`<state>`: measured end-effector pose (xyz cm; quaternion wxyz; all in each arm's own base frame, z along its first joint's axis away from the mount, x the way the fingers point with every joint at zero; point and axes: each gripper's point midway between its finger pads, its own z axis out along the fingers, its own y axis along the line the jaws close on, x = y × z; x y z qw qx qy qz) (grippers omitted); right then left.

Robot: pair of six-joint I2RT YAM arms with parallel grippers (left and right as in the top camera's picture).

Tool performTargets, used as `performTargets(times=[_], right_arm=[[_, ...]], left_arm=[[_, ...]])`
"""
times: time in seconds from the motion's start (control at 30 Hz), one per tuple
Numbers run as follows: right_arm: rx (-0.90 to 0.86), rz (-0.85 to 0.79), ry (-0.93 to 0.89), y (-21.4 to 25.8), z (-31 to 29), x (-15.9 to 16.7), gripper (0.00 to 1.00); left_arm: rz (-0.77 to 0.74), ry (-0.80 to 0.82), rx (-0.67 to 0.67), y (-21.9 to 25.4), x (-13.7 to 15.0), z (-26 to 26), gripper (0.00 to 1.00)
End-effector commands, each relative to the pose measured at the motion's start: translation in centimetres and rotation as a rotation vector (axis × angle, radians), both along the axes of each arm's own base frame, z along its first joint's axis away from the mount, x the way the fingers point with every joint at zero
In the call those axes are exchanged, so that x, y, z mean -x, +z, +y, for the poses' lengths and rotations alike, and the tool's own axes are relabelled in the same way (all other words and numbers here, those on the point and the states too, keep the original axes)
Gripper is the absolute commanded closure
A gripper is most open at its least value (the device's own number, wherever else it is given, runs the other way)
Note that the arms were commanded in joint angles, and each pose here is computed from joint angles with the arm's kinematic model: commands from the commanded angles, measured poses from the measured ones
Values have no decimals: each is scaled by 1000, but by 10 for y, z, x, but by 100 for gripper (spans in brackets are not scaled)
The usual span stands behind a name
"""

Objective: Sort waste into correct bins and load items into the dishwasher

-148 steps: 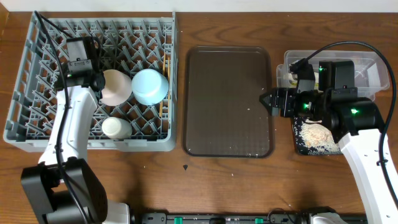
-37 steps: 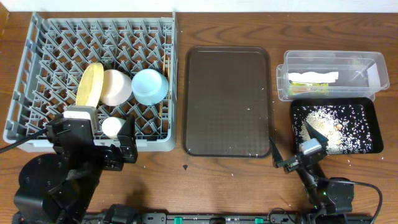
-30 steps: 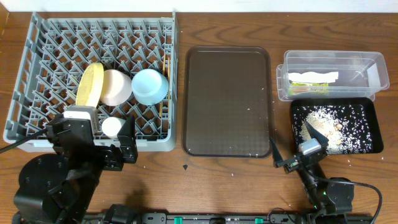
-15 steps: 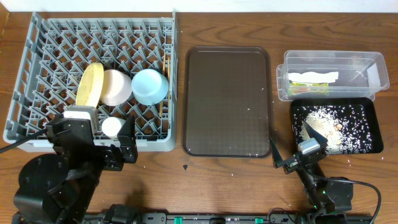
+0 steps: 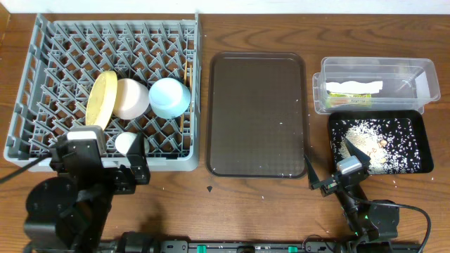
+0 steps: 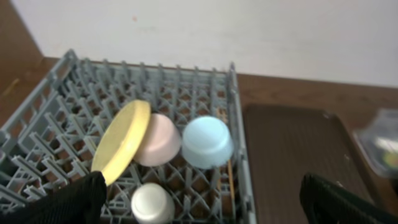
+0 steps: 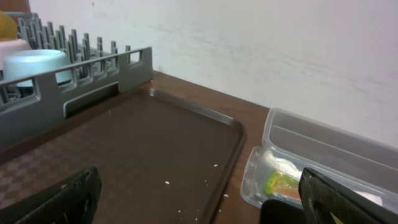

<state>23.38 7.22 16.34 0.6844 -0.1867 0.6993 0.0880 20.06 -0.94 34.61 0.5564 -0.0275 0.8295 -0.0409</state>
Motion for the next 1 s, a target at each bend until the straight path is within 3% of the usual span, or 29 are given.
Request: performTargets(times=[0.0,0.4,0.73,0.97], right_arm=[[14,-5,-18,0,-4,-1,1],[14,-5,-18,0,-4,-1,1],[14,-5,-18,0,-4,-1,1],[14,-5,-18,0,-4,-1,1]], left_arm=[[-21,-8,20,-32,-8,0,0],[-332,46,21,-113,-38,9,1],[-379,60,22,-159,-42,12,1],[-324,59,23,-187,-46,12,1]])
